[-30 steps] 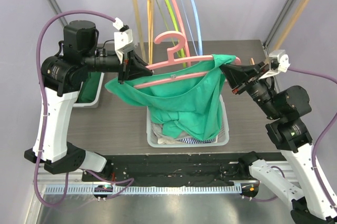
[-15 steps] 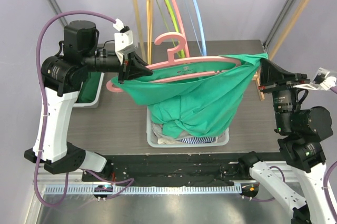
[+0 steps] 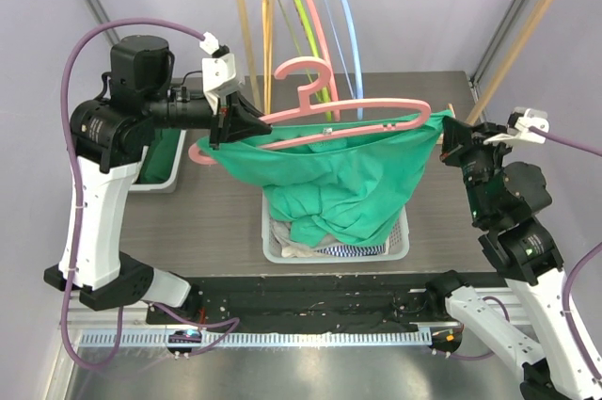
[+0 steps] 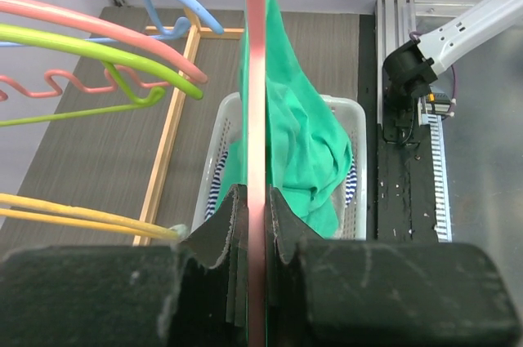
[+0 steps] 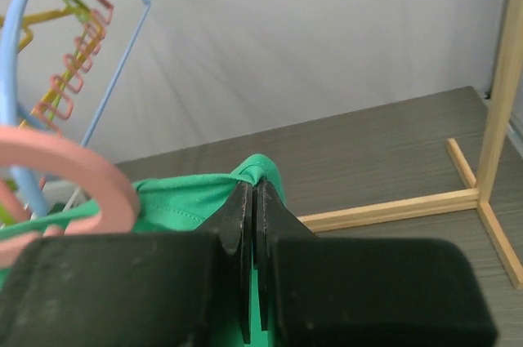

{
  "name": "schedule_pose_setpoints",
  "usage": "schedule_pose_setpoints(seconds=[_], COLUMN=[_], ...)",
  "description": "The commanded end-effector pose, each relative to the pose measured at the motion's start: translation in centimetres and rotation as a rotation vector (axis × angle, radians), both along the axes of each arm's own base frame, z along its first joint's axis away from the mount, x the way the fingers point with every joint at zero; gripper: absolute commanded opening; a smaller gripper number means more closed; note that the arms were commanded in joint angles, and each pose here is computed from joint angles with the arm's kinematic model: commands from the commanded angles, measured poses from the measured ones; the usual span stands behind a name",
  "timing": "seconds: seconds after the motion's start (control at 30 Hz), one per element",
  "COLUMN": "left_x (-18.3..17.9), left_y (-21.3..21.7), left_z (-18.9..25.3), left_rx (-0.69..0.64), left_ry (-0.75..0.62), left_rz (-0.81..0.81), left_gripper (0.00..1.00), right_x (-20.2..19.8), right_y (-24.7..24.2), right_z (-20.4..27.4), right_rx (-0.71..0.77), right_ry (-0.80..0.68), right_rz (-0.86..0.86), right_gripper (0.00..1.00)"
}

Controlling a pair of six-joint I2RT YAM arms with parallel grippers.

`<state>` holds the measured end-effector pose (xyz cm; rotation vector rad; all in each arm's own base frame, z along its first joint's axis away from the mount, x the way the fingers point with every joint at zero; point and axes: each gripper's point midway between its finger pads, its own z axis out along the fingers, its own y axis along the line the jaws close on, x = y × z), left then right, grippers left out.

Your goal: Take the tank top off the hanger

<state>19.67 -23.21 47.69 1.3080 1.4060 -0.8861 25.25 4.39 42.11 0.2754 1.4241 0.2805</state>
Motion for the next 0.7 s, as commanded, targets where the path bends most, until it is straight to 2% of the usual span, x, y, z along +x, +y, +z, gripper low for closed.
schedule_pose_setpoints(seconds=[0.0, 0.1, 0.13, 0.17, 0.2, 0.27, 0.37, 0.47, 0.63, 0.67], left_x=[-0.4, -0.4, -0.2, -0.3, -0.4, -0.1, 0.2, 0.0, -1.7, -1.8], left_y=[-0.2, -0.8, -1.0, -1.2, -1.4, -1.8, -2.7, -4.0, -6.2, -6.5], left_z=[2.0, 2.3, 2.3, 2.3, 2.3, 2.0, 1.7, 1.3, -0.7, -1.2], left_rx=[-0.039, -0.057, -0.058, -0.059, -0.058, -0.054, -0.042, -0.027, 0.032, 0.041], left_ry=[-0.060, -0.042, -0.045, -0.044, -0.041, -0.037, -0.043, -0.055, -0.060, -0.070], left_rz=[-0.021, -0.046, -0.049, -0.057, -0.066, -0.076, -0.096, -0.142, -0.263, -0.290], left_gripper=[0.04, 0.04, 0.04, 0.04, 0.04, 0.04, 0.04, 0.04, 0.04, 0.03], right_x=[-1.5, -2.6, -3.2, -3.8, -4.3, -6.0, -8.7, -11.3, -14.5, -14.7], right_y=[3.1, 5.1, 5.4, 6.0, 6.4, 6.5, 6.8, 6.9, 6.7, 6.5], right_z=[-0.2, 0.0, 0.8, 0.7, 0.9, 1.9, 3.2, 4.2, 6.5, 7.0], right_rx=[-0.075, -0.109, -0.116, -0.127, -0.155, -0.184, -0.250, -0.294, -0.356, -0.413], right_ry=[-0.012, -0.002, -0.018, -0.004, -0.008, -0.014, -0.044, -0.081, -0.150, -0.178], right_rz=[0.202, 0.335, 0.366, 0.412, 0.448, 0.492, 0.575, 0.643, 0.712, 0.705], right_gripper=[0.01, 0.02, 0.07, 0.29, 0.43, 0.61, 0.73, 0.74, 0.72, 0.71])
